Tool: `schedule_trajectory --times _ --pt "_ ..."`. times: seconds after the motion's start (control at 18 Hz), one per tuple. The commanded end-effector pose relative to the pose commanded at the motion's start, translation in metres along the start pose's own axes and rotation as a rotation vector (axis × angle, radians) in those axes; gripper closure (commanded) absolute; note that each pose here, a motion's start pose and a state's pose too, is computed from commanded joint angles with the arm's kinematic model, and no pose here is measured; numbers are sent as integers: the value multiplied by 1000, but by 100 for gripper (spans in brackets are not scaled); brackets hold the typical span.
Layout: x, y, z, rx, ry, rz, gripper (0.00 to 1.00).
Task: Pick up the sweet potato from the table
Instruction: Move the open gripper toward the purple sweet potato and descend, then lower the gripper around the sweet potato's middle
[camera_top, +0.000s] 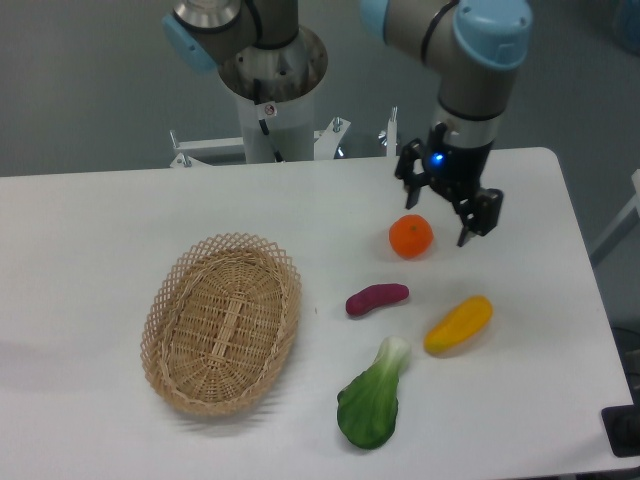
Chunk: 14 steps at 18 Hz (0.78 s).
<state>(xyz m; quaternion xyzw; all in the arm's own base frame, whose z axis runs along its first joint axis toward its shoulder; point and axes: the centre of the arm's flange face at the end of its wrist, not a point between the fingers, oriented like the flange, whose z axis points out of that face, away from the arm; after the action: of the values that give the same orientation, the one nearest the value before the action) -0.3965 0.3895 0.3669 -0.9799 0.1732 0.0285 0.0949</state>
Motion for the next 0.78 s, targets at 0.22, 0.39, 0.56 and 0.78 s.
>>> schedule_trajectory --times 0.22,0.39,0.56,0.78 --pt "26 -16 42 0 -9 17 0" --pt "41 -18 77 -38 19 40 0" --pt "48 -26 106 -149 36 87 0" --pt "50 -37 137 -184 15 121 0"
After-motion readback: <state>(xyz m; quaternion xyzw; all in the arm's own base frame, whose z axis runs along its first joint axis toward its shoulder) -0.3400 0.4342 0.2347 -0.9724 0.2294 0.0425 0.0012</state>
